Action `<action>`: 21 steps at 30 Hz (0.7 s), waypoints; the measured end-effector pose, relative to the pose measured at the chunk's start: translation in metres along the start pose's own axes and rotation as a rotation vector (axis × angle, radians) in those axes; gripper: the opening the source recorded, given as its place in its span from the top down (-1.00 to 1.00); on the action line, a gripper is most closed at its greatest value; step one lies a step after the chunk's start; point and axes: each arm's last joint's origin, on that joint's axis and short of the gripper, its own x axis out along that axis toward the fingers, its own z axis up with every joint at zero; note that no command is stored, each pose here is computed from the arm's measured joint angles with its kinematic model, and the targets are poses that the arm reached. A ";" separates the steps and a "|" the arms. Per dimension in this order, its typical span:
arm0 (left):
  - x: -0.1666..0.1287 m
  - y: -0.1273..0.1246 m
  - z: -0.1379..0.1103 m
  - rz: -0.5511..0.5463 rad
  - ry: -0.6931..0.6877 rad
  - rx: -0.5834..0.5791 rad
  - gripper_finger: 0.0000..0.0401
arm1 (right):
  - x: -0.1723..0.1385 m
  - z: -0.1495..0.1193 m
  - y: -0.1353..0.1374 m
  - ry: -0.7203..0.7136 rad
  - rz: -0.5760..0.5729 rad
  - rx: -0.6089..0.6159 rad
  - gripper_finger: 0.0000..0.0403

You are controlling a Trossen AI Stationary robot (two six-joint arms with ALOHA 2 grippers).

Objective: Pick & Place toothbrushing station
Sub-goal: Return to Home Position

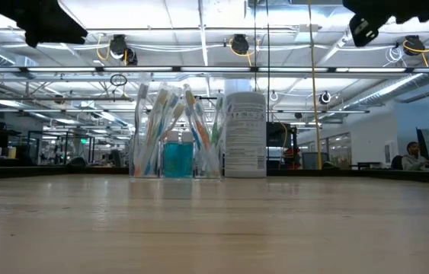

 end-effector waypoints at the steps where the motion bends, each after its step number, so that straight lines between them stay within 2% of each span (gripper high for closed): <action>1: 0.002 -0.001 -0.005 -0.018 -0.022 0.010 0.23 | -0.002 -0.005 -0.001 -0.013 0.000 0.008 0.75; 7: 0.011 -0.006 -0.030 -0.148 -0.142 0.020 0.23 | -0.015 -0.038 -0.004 -0.052 0.002 0.034 0.75; 12: 0.018 -0.010 -0.050 -0.226 -0.242 0.067 0.23 | -0.025 -0.056 -0.006 -0.132 0.011 0.009 0.75; 18: 0.023 -0.010 -0.069 -0.251 -0.258 0.066 0.23 | -0.037 -0.071 -0.007 -0.195 0.014 -0.045 0.75; 21: 0.027 -0.010 -0.080 -0.252 -0.288 0.063 0.23 | -0.035 -0.076 -0.008 -0.177 0.004 -0.063 0.75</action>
